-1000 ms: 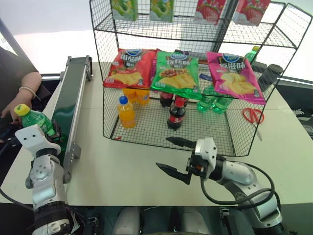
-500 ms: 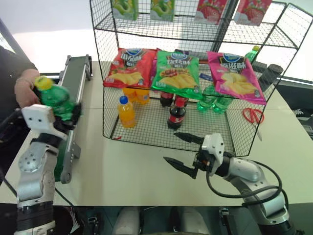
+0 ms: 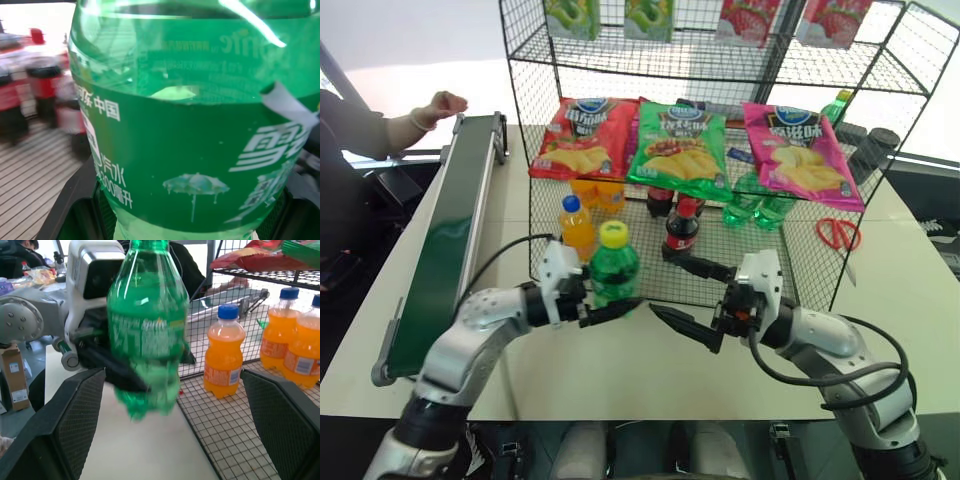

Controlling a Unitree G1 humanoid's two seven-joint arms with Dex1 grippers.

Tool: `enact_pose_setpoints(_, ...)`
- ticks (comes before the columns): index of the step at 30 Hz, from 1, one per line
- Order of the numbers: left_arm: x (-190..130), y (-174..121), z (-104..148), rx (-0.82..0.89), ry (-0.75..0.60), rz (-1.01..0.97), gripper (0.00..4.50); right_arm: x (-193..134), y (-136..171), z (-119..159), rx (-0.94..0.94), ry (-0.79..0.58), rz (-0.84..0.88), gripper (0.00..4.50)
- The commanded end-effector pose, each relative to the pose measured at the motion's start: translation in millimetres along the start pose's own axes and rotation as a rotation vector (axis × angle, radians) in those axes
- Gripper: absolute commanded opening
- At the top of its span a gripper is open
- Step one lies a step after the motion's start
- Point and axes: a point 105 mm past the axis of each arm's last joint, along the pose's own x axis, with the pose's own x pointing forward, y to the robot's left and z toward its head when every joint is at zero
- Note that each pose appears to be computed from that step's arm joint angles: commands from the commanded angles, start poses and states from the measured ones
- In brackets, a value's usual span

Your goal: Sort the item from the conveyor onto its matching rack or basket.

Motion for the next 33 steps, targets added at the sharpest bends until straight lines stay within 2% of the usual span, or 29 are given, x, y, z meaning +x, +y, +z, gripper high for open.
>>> enact_pose_setpoints(1,18.5,-8.5,11.3,0.096,-0.031,-0.123,2.78,6.7,9.6,13.5,-0.031,-0.044,0.029,4.5)
enact_pose_setpoints(13,45.3,-13.2,15.5,0.17,-0.054,-0.229,2.78,2.5,13.6,6.4,0.023,-0.038,0.014,4.5)
enact_pose_setpoints(16,45.9,-12.8,14.8,0.182,-0.049,-0.231,2.78,1.0,15.3,4.9,0.034,-0.035,0.023,3.73)
enact_pose_setpoints(17,46.0,-12.8,14.4,0.185,-0.048,-0.231,2.78,0.8,15.5,5.0,0.035,-0.035,0.024,3.22)
enact_pose_setpoints(18,46.0,-12.8,14.2,0.187,-0.047,-0.231,2.78,0.8,15.5,5.0,0.035,-0.036,0.023,2.98)
enact_pose_setpoints(21,45.2,-13.5,10.5,0.131,-0.035,-0.243,2.78,1.3,12.0,6.7,0.033,-0.05,0.002,2.97)
enact_pose_setpoints(22,44.8,-12.3,9.7,0.119,-0.032,-0.236,3.8,1.3,11.7,6.5,0.033,-0.051,0.0,2.97)
enact_pose_setpoints(23,44.3,-9.8,8.5,0.123,-0.025,-0.219,4.0,1.0,11.5,6.1,0.032,-0.049,-0.004,2.97)
enact_pose_setpoints(24,44.0,-8.3,7.5,0.127,-0.02,-0.208,4.38,0.8,11.4,5.7,0.031,-0.049,-0.007,2.97)
enact_pose_setpoints(27,37.3,1.3,-5.4,0.112,0.027,-0.137,4.45,-1.6,3.8,8.0,0.009,-0.065,-0.065,2.97)
enact_pose_setpoints(30,21.1,12.7,-23.3,0.036,0.06,-0.047,4.45,-10.1,-19.7,11.6,-0.042,-0.08,-0.193,2.97)
enact_pose_setpoints(33,10.6,19.5,-33.4,0.035,0.084,0.018,4.45,-22.8,-42.0,9.0,-0.102,-0.066,-0.319,2.97)
